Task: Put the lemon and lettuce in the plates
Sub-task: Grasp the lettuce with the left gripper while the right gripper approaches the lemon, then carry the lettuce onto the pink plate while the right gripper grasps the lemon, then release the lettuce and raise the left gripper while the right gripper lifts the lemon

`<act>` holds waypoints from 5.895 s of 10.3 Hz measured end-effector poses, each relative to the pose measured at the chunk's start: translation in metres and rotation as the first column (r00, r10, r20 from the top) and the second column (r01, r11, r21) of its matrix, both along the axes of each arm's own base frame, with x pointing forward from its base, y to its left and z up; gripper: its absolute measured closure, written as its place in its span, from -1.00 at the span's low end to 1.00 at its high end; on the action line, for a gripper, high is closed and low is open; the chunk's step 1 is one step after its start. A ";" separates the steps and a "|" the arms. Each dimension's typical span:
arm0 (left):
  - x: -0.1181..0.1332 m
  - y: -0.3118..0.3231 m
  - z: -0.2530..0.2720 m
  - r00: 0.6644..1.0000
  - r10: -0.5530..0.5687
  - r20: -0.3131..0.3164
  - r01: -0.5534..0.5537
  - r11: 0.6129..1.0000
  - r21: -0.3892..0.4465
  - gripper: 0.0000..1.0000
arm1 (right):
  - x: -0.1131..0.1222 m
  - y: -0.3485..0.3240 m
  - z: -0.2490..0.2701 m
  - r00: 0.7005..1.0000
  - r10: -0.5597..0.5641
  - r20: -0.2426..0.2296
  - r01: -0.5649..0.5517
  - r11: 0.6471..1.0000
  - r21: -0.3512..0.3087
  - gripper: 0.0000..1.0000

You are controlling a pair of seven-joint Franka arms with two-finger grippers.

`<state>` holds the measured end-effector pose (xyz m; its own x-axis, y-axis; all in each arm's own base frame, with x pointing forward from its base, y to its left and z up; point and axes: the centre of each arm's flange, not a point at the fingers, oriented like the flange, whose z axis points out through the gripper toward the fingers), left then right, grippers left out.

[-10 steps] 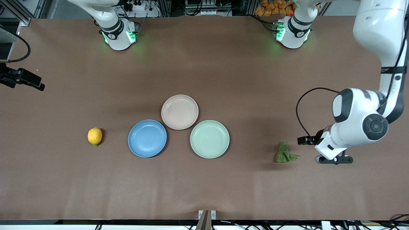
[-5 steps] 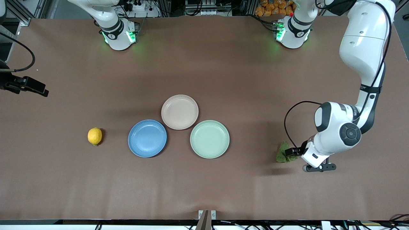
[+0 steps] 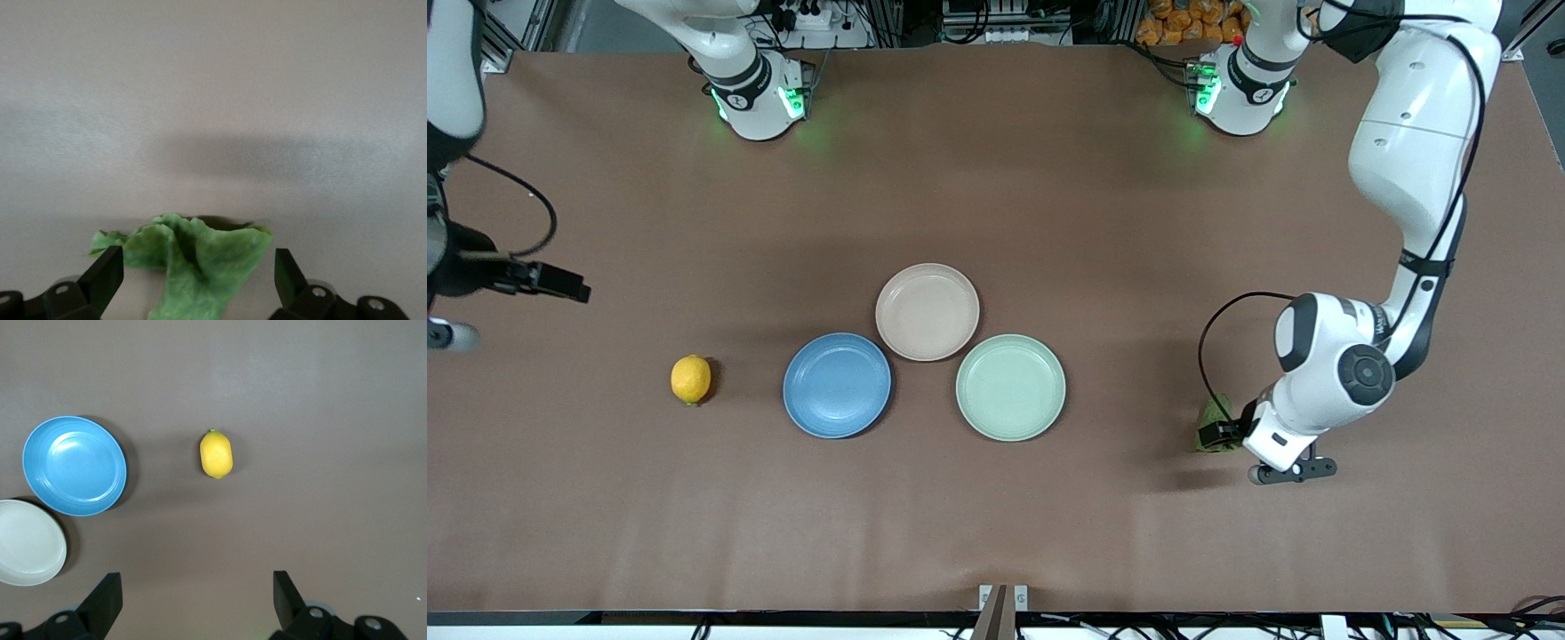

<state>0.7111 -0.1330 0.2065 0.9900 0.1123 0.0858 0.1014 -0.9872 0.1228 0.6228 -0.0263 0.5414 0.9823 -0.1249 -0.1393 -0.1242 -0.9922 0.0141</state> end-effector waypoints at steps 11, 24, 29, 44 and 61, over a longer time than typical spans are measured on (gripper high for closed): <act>-0.004 -0.003 -0.011 0.996 0.086 -0.025 -0.086 0.996 0.000 0.73 | 0.057 -0.026 -0.098 0.996 -0.034 0.079 0.034 0.999 0.002 -1.00; -0.033 -0.120 0.090 0.961 0.275 -0.032 -0.276 0.961 -0.017 0.95 | 0.066 -0.068 -0.176 0.996 -0.093 0.014 0.092 0.996 0.008 -1.00; -0.101 -0.256 0.101 0.955 0.291 -0.053 -0.293 0.955 -0.037 0.95 | 0.060 -0.066 -0.191 0.996 -0.090 -0.029 0.090 0.996 0.010 -1.00; -0.243 -0.454 0.070 0.975 0.222 0.000 -0.209 0.919 -0.335 0.95 | 0.027 -0.014 -0.303 0.993 -0.114 0.015 0.114 0.993 0.007 -1.00; -0.088 -0.223 0.111 0.924 0.379 0.053 -0.382 0.916 0.124 -1.00 | -0.003 -0.017 -0.349 0.993 -0.095 0.067 0.096 0.995 -0.012 -0.24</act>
